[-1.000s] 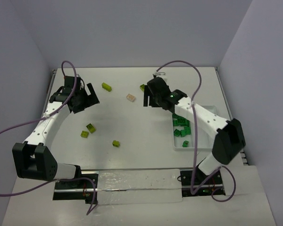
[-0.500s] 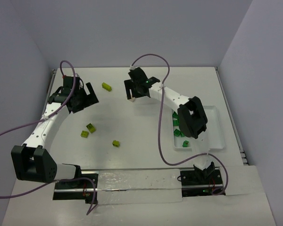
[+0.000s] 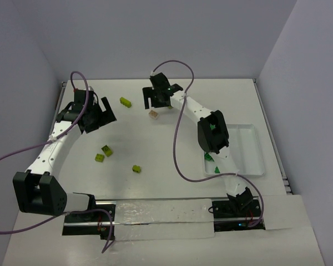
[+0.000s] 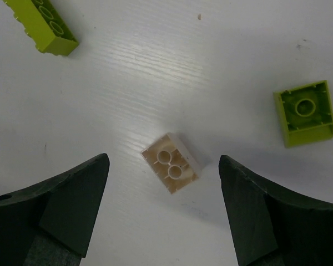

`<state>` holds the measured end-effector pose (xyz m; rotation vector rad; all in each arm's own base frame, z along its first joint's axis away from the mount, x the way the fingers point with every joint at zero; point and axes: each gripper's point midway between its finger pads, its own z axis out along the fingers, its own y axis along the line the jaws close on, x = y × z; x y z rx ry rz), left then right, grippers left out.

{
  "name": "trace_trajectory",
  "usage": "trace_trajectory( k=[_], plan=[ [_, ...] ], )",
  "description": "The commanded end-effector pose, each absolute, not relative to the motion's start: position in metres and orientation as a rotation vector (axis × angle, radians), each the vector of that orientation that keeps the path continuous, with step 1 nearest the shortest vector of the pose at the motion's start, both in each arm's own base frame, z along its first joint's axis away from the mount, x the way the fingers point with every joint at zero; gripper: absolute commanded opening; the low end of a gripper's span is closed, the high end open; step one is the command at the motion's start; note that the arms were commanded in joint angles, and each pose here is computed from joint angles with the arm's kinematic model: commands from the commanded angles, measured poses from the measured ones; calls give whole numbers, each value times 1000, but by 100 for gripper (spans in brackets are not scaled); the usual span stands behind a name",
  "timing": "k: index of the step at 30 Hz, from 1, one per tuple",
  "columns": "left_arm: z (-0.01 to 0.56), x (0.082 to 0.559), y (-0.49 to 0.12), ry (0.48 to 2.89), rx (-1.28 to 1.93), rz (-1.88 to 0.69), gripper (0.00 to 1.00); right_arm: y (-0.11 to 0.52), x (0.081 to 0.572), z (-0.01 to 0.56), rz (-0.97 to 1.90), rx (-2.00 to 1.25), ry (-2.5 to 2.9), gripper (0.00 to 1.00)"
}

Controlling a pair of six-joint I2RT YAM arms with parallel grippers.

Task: Sort the legos into containers by color

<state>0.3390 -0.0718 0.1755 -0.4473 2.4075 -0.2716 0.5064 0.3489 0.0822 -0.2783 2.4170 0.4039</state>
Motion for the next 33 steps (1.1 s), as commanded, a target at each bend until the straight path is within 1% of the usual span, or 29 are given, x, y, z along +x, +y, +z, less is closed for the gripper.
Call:
trace_trajectory(
  k=[1,4,11,14,17,21,28,29,30,32,33],
  plan=[
    [193,339,-73,2357,-447,-309,99,367,511,78,504,-259,2419,89],
    [189,337,-74,2363,-452,-316,99,371,511,67,527,-253,2437,93],
    [187,336,-72,2367,-451,-302,99,374,506,55,544,-246,2468,92],
    [186,336,-71,2370,-449,-296,99,370,502,51,496,-245,2479,88],
    [185,335,-70,2369,-453,-290,99,364,496,47,382,-252,2489,82],
    [182,335,-69,2373,-458,-284,99,361,490,42,306,-280,2491,72],
    [182,331,-69,2369,-464,-290,99,363,480,38,210,-318,2485,45],
    [182,331,-69,2369,-464,-289,99,364,478,40,223,-314,2490,34],
    [181,331,-69,2371,-463,-288,99,367,477,44,244,-308,2496,21],
    [180,331,-68,2372,-461,-281,99,374,470,68,329,-297,2490,3],
    [180,331,-68,2371,-463,-276,99,375,466,88,364,-288,2462,1]
  ],
)
